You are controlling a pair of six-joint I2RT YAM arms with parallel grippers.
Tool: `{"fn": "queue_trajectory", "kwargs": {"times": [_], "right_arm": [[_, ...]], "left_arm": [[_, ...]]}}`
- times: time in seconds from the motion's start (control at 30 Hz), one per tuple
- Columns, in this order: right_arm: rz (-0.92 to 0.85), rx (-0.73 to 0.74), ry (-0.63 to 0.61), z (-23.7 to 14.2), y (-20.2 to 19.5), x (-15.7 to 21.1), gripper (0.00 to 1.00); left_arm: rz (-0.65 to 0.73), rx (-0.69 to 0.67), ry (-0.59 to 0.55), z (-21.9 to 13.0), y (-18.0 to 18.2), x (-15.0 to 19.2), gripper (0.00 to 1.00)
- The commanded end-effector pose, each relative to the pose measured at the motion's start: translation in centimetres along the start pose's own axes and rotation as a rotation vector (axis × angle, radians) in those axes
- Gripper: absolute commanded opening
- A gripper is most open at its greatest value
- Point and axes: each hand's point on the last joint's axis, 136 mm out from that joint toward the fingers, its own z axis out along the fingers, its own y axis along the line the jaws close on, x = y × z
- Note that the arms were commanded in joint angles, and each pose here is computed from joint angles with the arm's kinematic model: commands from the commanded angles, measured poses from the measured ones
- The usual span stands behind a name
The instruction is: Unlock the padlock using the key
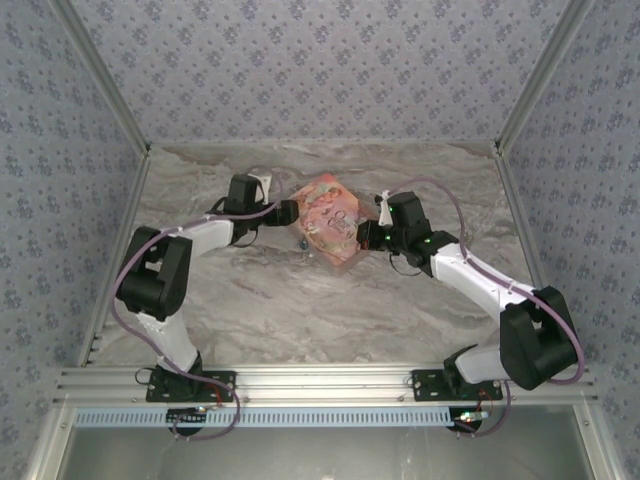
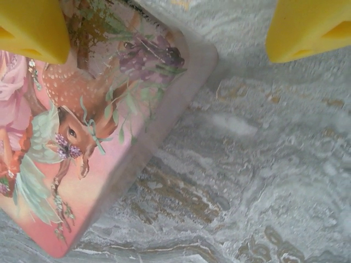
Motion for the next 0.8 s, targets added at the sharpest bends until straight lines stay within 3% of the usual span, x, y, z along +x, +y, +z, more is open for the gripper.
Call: {"fn": "queue_trajectory", "kwargs": {"times": [0.0,0.5,0.77], "right_arm": [[0.001,-0.009,0.008,0.0,0.0,0.3,0.00],[-0.032,-0.078,0.067,3.4,2.5,1.2,0.00],[0.014,-0.001,0.130,5.3,0.9,2.8,0.00]], "left_arm": [[-0.030,-0.085,0.108,-1.0,2.4,4.6,0.91],[-0.072,-0.129,0.083,-6.0,2.9,7.8,0.89],[0.061,-0.064,0.017,-9.4,-0.7,7.6,0.93]]}}
